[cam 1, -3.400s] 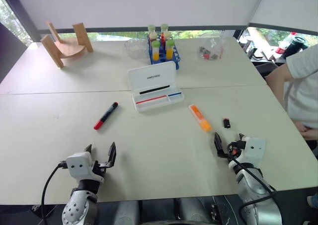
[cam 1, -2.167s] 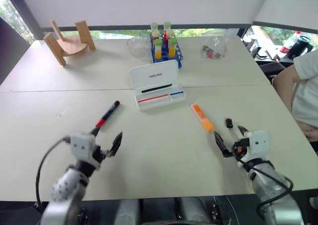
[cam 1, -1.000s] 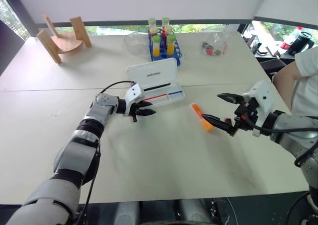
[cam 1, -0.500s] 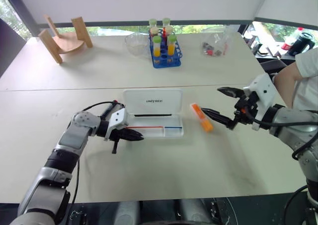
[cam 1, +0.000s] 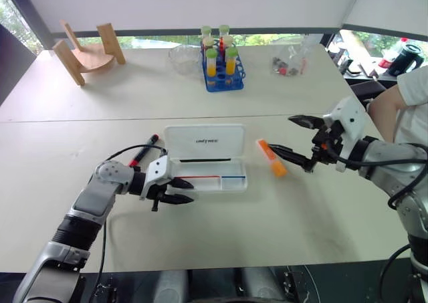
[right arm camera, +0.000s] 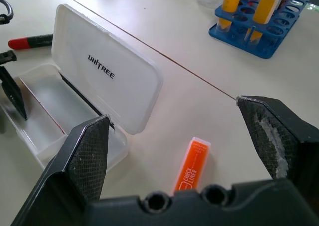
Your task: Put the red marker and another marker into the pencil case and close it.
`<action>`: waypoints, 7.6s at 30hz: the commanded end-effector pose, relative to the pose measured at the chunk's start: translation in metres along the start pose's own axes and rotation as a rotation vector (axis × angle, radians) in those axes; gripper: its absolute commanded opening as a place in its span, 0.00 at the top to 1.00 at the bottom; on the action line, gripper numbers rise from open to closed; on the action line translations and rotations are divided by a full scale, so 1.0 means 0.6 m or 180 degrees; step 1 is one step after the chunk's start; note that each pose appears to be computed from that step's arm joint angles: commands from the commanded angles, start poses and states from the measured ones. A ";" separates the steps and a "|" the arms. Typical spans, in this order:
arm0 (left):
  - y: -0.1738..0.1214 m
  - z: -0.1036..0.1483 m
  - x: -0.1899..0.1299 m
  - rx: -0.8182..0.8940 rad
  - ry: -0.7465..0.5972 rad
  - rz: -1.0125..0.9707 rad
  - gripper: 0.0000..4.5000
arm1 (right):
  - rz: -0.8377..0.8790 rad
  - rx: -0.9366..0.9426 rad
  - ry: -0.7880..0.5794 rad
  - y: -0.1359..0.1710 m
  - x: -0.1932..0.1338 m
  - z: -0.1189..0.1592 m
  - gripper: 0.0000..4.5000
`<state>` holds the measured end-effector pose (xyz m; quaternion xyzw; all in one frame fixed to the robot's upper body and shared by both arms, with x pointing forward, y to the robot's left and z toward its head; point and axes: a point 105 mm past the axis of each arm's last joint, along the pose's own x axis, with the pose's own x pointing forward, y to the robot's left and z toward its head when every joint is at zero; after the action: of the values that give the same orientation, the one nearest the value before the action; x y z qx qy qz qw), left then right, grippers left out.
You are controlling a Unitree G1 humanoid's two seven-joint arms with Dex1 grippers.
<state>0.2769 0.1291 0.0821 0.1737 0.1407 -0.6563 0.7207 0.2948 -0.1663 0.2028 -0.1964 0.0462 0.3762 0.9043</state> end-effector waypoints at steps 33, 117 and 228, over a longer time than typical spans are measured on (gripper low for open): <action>0.113 -0.085 -0.165 -0.1516 -0.0092 0.3440 0.65 | 0.0049 -0.0201 -0.0286 -0.011 0.021 0.035 0.00; -0.058 0.167 -0.226 -0.0564 -0.0733 0.1475 0.00 | 0.1920 -0.0246 0.0224 0.142 0.108 0.040 0.82; -0.022 0.115 -0.203 -0.0898 -0.0723 0.1623 0.00 | 0.1407 -0.0002 0.0064 0.049 0.034 0.067 0.01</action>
<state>0.2494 0.2045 0.1890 0.0162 0.1082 -0.4419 0.8904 0.2915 -0.1149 0.2128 -0.1788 0.1180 0.5706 0.7928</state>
